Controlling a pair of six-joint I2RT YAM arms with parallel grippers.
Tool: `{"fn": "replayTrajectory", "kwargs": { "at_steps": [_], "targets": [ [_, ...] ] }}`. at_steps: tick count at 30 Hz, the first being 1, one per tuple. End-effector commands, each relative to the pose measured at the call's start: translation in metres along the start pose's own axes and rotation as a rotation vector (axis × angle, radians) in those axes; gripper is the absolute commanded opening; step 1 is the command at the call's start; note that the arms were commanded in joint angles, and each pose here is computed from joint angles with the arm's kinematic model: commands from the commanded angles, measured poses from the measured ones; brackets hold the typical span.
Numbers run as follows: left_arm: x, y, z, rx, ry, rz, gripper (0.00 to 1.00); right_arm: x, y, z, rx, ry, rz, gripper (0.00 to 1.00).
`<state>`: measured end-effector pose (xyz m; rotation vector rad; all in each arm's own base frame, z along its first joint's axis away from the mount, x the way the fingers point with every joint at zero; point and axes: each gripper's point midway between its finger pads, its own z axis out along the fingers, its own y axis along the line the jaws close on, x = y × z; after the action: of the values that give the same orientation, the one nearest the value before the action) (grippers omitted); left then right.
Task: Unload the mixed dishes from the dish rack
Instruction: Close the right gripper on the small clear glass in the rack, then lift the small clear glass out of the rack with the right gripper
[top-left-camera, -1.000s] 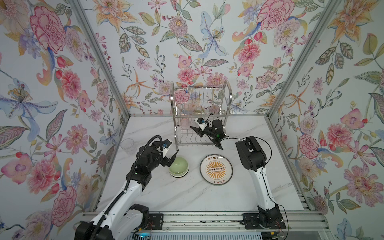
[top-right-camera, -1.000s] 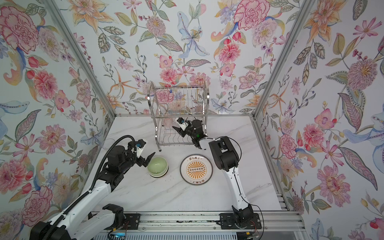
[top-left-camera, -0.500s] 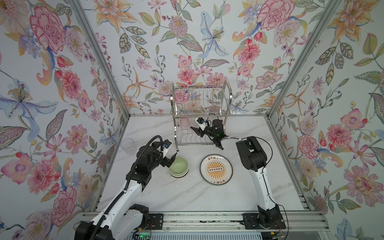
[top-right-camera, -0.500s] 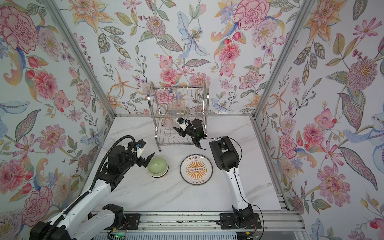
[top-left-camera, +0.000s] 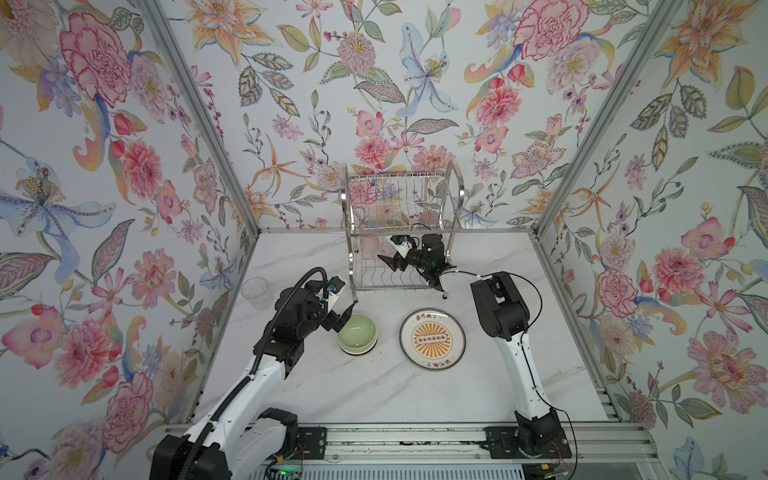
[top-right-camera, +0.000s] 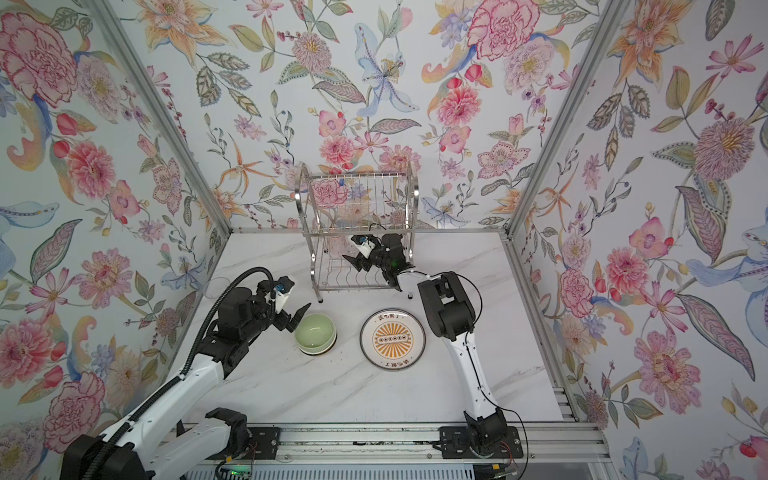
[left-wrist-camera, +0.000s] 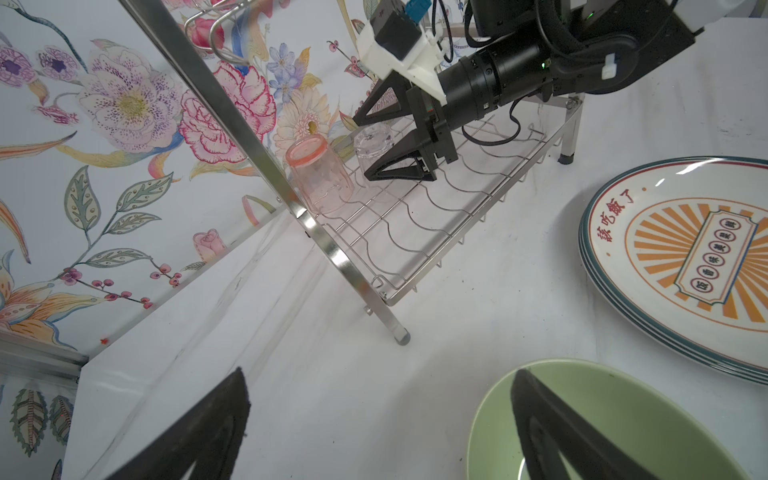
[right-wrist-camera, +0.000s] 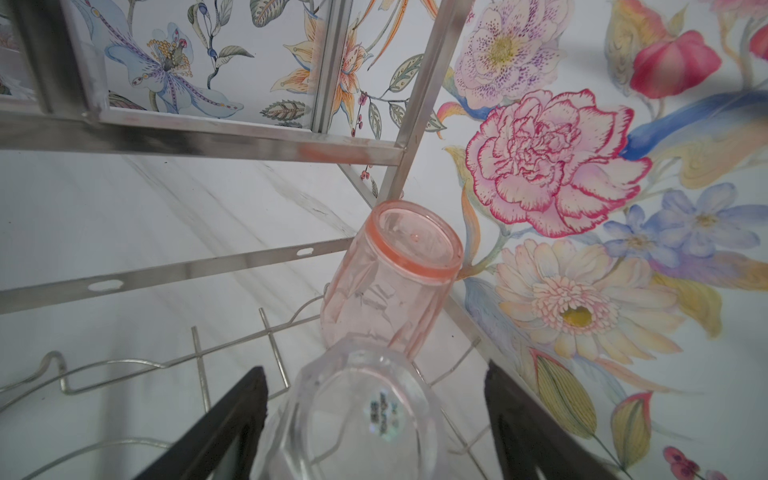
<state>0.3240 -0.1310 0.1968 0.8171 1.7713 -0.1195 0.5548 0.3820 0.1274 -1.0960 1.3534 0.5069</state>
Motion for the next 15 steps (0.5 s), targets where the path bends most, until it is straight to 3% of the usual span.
{"fn": "replayTrajectory", "kwargs": {
  "at_steps": [1,5,15],
  "targets": [
    [-0.005,-0.004,-0.002,0.014,-0.009,0.005,0.99,0.016,0.007,0.005,-0.051,0.038,-0.001,0.82],
    [-0.002,-0.004,-0.004,0.01,0.0,0.006,0.99,0.015,0.008,0.005,-0.063,0.032,0.005,0.75],
    [-0.005,-0.002,-0.003,0.005,-0.007,0.013,0.99,-0.007,0.013,-0.004,-0.062,-0.034,0.048,0.48]
  ]
}}
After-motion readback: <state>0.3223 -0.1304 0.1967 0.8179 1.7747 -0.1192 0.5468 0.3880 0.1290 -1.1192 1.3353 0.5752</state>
